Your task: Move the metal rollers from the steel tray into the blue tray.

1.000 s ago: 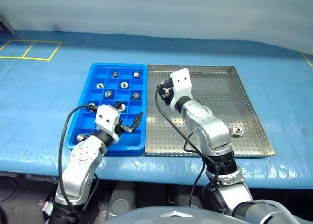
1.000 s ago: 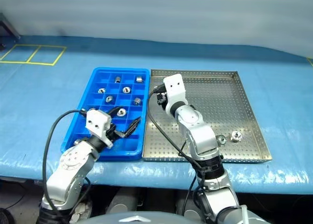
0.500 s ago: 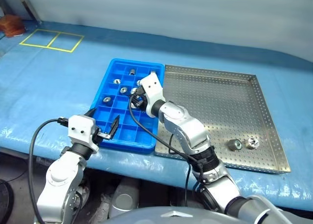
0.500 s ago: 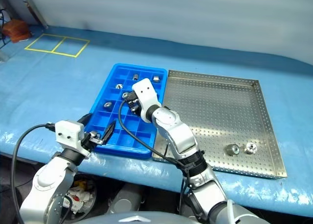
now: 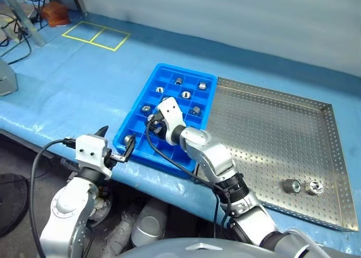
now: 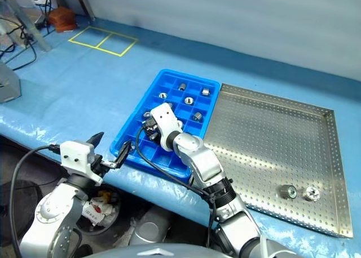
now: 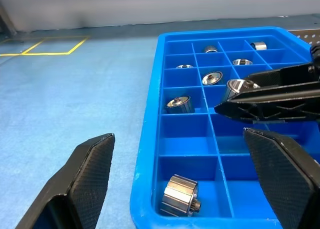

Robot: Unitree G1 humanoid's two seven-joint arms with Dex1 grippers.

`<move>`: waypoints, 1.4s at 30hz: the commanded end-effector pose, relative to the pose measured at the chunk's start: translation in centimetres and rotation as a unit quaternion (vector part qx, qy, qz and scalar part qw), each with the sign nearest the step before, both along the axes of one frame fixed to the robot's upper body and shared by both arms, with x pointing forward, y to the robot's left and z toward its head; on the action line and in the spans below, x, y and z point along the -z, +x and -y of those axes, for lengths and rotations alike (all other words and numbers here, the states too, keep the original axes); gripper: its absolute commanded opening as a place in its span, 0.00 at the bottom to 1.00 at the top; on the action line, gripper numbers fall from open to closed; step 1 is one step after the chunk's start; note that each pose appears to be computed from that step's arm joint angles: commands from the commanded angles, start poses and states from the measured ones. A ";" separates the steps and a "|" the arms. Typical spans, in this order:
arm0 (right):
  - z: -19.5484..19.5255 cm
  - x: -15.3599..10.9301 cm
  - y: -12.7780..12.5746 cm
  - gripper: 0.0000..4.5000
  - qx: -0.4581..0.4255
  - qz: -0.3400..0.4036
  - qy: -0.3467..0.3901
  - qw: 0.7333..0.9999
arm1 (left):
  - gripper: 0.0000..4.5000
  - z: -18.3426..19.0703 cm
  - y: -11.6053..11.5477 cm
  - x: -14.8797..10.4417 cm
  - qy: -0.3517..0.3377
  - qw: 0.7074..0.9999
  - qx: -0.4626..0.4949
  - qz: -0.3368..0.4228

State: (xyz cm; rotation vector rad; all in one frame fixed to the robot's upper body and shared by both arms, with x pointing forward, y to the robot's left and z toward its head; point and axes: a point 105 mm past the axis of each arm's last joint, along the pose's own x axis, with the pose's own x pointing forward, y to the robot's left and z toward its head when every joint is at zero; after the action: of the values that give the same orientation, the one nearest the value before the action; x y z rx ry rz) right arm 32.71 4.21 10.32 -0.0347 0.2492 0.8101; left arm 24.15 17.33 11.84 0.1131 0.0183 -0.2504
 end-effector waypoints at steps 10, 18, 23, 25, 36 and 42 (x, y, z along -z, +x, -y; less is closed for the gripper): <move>2.8 0.1 -0.2 0.82 0.039 -0.002 -0.001 0.999 | 1.00 1.5 0.5 -1.0 -0.006 0.999 0.043 0.016; 5.8 -2.4 -0.1 0.99 0.098 0.037 0.018 0.994 | 1.00 3.1 1.6 -1.3 -0.002 0.995 0.099 0.015; 9.1 -3.3 -0.7 0.99 0.154 0.061 0.011 0.986 | 1.00 4.6 3.3 -1.3 0.011 0.990 0.143 0.010; 10.7 -3.6 -1.2 0.99 0.179 0.070 0.005 0.981 | 1.00 5.7 4.0 -1.6 0.015 0.984 0.176 0.013; 17.0 -3.4 -5.0 0.99 0.293 0.076 -0.027 0.953 | 1.00 12.8 5.3 -1.7 0.043 0.922 0.385 0.010; 18.9 -2.9 -7.2 0.99 0.314 0.075 -0.057 0.945 | 1.00 16.1 5.7 -1.2 0.063 0.886 0.459 0.001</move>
State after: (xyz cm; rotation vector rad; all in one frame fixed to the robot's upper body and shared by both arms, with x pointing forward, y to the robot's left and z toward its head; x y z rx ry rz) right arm 25.94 -14.53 11.73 -0.1073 0.2067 0.1608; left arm 30.03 1.94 12.41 0.2236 0.0168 -1.1621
